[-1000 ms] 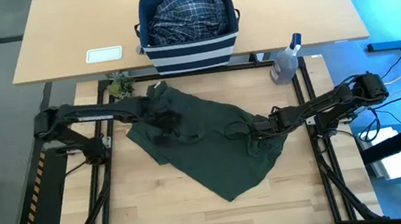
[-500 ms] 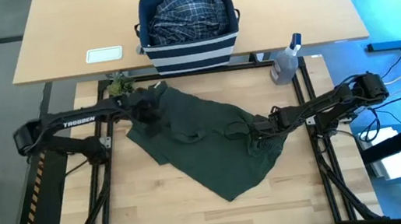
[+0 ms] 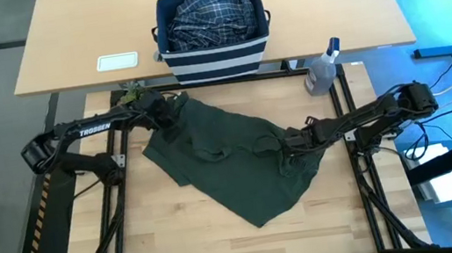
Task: Fold Laundry from Bin
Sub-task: Fold the green polo shirt
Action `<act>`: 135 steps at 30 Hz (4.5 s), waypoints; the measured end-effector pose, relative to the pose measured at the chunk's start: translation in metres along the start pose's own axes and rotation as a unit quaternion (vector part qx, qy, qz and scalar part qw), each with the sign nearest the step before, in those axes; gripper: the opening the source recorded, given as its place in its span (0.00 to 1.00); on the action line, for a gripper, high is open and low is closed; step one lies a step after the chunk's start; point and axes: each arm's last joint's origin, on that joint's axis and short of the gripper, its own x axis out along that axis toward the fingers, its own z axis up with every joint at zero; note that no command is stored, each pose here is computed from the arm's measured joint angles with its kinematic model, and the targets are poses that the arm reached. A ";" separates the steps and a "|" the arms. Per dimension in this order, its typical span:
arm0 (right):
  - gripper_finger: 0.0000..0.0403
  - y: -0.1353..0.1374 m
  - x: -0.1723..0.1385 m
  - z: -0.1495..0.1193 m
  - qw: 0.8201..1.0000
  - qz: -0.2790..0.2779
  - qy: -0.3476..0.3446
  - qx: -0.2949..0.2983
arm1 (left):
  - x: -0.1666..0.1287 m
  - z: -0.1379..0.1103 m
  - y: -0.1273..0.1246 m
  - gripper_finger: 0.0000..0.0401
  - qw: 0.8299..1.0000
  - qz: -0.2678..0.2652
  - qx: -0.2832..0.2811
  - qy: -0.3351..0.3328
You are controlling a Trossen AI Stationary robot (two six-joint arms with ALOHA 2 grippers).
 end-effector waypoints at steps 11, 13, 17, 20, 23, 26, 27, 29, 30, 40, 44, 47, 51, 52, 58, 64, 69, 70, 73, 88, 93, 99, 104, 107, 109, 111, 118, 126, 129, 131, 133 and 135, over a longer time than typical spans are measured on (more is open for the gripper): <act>0.04 0.012 -0.040 0.044 0.992 0.064 -0.107 0.003 | 0.003 -0.001 0.000 0.28 1.000 0.000 0.001 0.007; 0.04 0.022 -0.043 0.053 0.981 0.129 -0.142 -0.007 | 0.003 -0.001 0.000 0.28 1.000 0.000 0.001 0.007; 0.04 0.045 -0.041 0.058 0.965 0.190 -0.175 -0.041 | 0.001 0.000 -0.002 0.28 1.000 -0.017 0.002 0.006; 0.04 0.059 -0.035 0.057 0.964 0.196 -0.173 -0.054 | -0.011 0.004 -0.014 0.26 0.999 -0.036 0.026 -0.023; 0.04 0.072 -0.027 0.057 0.961 0.205 -0.176 -0.050 | -0.026 0.005 -0.028 0.21 0.997 -0.018 0.054 -0.049; 0.04 0.087 -0.020 0.058 0.955 0.227 -0.187 -0.049 | -0.039 0.000 -0.041 0.16 0.996 -0.003 0.070 -0.055; 0.04 0.092 -0.018 0.058 0.952 0.237 -0.190 -0.051 | -0.042 -0.004 -0.046 0.15 0.996 0.000 0.072 -0.048; 0.04 0.102 -0.014 0.056 0.949 0.249 -0.186 -0.061 | -0.043 -0.013 -0.056 0.11 0.997 0.008 0.077 -0.022; 0.04 0.106 -0.012 0.055 0.949 0.249 -0.184 -0.066 | -0.042 -0.018 -0.062 0.10 0.996 0.012 0.083 -0.010; 0.00 0.132 -0.015 0.045 0.954 0.247 -0.143 -0.093 | -0.033 -0.054 -0.097 0.01 0.990 0.024 0.111 0.087; 0.00 0.132 -0.016 0.033 0.967 0.219 -0.091 -0.093 | -0.021 -0.068 -0.102 0.00 0.984 0.013 0.108 0.143; 0.00 0.130 -0.019 0.022 0.978 0.185 -0.041 -0.090 | -0.016 -0.074 -0.110 0.01 0.980 -0.005 0.109 0.169; 0.00 0.125 -0.023 0.009 0.987 0.134 0.020 -0.085 | -0.014 -0.079 -0.125 0.00 0.975 -0.060 0.114 0.180; 0.00 0.123 -0.023 0.005 0.989 0.121 0.033 -0.082 | -0.014 -0.081 -0.130 0.00 0.974 -0.075 0.115 0.183; 0.00 0.112 -0.025 -0.004 0.991 0.066 0.093 -0.073 | -0.012 -0.088 -0.160 0.00 0.961 -0.176 0.140 0.164; 0.00 0.102 -0.026 -0.012 0.985 0.023 0.144 -0.087 | -0.022 -0.095 -0.184 0.00 0.946 -0.211 0.210 0.124; 0.00 0.103 -0.029 -0.011 0.986 0.044 0.136 -0.089 | -0.033 -0.083 -0.181 0.00 0.965 -0.101 0.240 0.039; 0.00 0.104 -0.029 -0.009 0.986 0.053 0.129 -0.091 | -0.034 -0.082 -0.180 0.00 0.967 -0.084 0.241 0.026; 0.00 0.109 -0.030 -0.005 0.987 0.075 0.108 -0.092 | -0.031 -0.075 -0.171 0.00 0.970 -0.025 0.244 0.001; 0.00 0.140 -0.042 0.025 0.973 0.203 -0.055 -0.094 | 0.007 -0.078 -0.131 0.00 0.979 0.041 0.174 0.098; 0.00 0.139 -0.039 0.021 0.975 0.196 -0.028 -0.099 | 0.006 -0.084 -0.136 0.00 0.981 0.005 0.157 0.117; 0.00 0.127 -0.035 0.010 0.985 0.142 0.041 -0.085 | 0.002 -0.092 -0.151 0.00 0.977 -0.073 0.143 0.142; 0.00 0.115 -0.034 0.001 0.988 0.086 0.095 -0.082 | -0.004 -0.103 -0.168 0.00 0.966 -0.143 0.131 0.173; 0.00 0.108 -0.034 -0.004 0.987 0.049 0.125 -0.088 | -0.011 -0.111 -0.182 0.00 0.951 -0.205 0.140 0.183; 0.00 0.103 -0.035 -0.007 0.986 0.023 0.139 -0.090 | -0.015 -0.116 -0.192 0.00 0.940 -0.245 0.152 0.181; 0.00 0.099 -0.035 -0.009 0.985 0.000 0.146 -0.093 | -0.019 -0.119 -0.201 0.00 0.930 -0.276 0.174 0.167; 0.00 0.094 -0.042 -0.008 0.988 -0.011 0.126 -0.094 | -0.034 -0.112 -0.211 0.00 0.936 -0.220 0.255 0.102; 0.00 0.108 -0.048 0.006 0.992 0.067 0.032 -0.098 | -0.055 -0.089 -0.200 0.00 0.953 -0.039 0.299 0.017; 0.00 0.112 -0.049 0.009 0.991 0.086 0.012 -0.106 | -0.059 -0.088 -0.193 0.00 0.940 0.013 0.342 0.005; 0.00 0.112 -0.049 0.010 0.990 0.089 0.009 -0.110 | -0.059 -0.088 -0.187 0.00 0.928 0.044 0.371 0.014; 0.00 0.112 -0.049 0.010 0.990 0.088 0.007 -0.110 | -0.060 -0.088 -0.178 0.01 0.922 0.075 0.377 0.033; 0.00 0.112 -0.049 0.010 0.990 0.087 0.005 -0.109 | -0.061 -0.087 -0.168 0.03 0.920 0.104 0.373 0.059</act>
